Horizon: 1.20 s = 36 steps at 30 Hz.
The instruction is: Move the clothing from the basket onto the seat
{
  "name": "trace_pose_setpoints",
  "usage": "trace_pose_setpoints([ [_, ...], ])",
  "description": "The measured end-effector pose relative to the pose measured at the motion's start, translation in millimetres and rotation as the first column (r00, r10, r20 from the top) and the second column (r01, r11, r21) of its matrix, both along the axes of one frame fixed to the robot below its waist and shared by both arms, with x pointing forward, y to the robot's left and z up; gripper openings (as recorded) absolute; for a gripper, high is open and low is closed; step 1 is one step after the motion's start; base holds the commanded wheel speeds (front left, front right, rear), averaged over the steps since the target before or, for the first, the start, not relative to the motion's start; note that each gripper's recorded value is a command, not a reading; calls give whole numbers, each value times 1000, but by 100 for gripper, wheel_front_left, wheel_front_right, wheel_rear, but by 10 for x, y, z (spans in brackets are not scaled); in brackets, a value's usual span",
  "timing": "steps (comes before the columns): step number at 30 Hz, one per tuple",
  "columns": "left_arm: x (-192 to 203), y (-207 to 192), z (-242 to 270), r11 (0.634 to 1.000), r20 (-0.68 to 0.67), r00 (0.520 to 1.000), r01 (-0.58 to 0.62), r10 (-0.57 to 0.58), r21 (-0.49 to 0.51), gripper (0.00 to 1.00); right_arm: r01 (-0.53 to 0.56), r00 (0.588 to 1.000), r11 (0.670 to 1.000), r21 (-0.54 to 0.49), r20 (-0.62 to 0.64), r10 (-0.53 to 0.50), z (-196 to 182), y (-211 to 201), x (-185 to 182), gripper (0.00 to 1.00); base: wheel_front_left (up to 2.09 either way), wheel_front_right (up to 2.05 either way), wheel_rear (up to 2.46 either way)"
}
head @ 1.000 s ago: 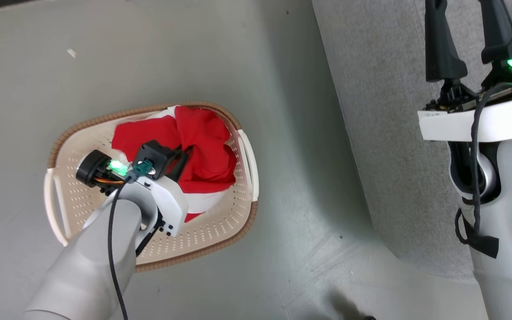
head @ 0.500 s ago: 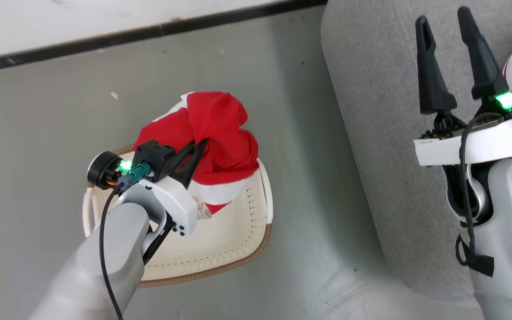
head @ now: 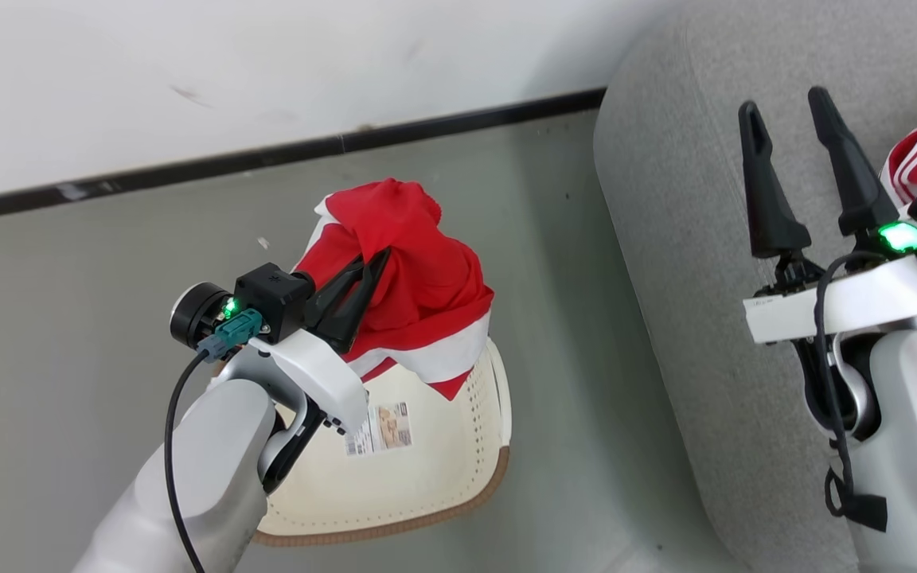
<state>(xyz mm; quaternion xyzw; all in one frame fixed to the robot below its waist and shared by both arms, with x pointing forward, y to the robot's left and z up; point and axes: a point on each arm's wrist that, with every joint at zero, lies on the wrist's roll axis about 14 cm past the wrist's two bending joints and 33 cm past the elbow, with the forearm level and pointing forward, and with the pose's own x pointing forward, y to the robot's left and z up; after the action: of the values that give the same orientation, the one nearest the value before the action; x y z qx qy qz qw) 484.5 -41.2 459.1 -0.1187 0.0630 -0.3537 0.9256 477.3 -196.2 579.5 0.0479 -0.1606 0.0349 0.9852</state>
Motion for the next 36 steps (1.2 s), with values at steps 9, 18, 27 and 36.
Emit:
trace_pose_setpoints([
  [9,-113,87,482,998,79,996,-27,32,-58,0,-41,999,999,23,6,41,85,134,-215,100,0,0,0],
  [18,-253,172,848,994,135,989,-44,58,-102,0,-88,996,996,24,-4,88,96,266,-433,100,0,0,0],
  [27,-391,185,1138,992,196,979,-35,58,-119,0,-176,984,984,32,-30,177,29,533,-614,100,0,0,0],
  [36,-554,121,1318,993,224,974,-9,35,-115,0,-361,929,932,22,-81,362,-127,1148,-869,100,0,0,0],
])
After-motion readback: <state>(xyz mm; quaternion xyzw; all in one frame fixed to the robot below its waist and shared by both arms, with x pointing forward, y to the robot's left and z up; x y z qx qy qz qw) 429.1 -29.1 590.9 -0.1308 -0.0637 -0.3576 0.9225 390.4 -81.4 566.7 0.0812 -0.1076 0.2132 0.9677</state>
